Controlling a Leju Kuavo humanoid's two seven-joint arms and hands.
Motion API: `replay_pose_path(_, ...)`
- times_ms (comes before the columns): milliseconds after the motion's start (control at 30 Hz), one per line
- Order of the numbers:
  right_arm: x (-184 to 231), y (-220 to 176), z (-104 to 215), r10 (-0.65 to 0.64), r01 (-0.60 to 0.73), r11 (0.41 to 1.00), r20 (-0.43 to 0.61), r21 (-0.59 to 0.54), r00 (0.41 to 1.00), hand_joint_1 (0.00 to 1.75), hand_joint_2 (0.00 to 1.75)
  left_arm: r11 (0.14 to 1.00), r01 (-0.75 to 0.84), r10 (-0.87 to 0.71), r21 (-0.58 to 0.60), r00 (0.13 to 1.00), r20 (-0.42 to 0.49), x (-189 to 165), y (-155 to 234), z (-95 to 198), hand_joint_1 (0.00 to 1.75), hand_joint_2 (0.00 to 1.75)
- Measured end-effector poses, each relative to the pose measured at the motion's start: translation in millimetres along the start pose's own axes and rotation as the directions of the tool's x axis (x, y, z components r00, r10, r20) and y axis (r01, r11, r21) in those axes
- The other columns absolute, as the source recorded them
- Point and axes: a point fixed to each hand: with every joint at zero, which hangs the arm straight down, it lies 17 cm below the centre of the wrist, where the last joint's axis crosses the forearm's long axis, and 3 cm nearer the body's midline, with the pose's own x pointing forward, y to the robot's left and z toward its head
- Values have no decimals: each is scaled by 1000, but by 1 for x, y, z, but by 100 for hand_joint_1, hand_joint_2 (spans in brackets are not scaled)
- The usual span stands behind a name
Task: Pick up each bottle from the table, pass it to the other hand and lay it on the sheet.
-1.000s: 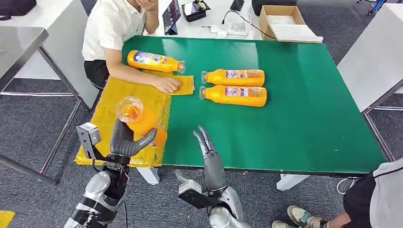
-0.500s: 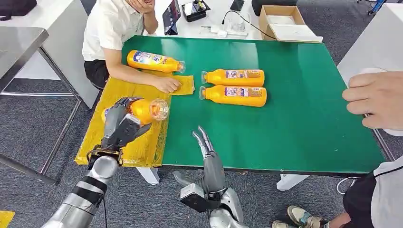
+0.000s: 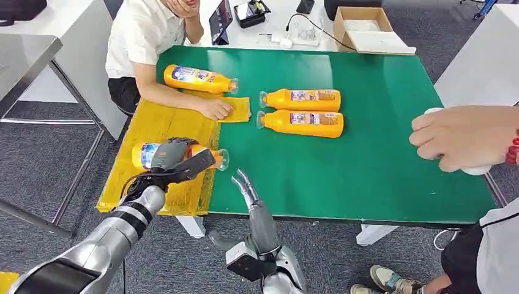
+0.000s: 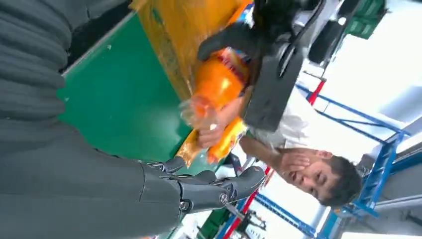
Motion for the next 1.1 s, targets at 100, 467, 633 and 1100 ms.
replay_pose_path(100,3,5,1,-15,15,1000,1,9,1000,0,175,999,5,-6,-36,1000,-21,-5,-5,-3,175,175)
replay_pose_path(467,5,14,1,-28,28,999,7,35,1000,0,175,993,31,-38,-110,997,-65,-14,-12,-6,0,175)
replay_pose_path(633,5,18,1,-38,38,998,6,45,999,0,175,978,-64,55,-196,997,-49,-4,-39,3,0,175)
replay_pose_path(1100,6,27,7,-40,40,998,3,57,999,0,175,760,-571,637,-310,748,187,98,-43,27,0,175)
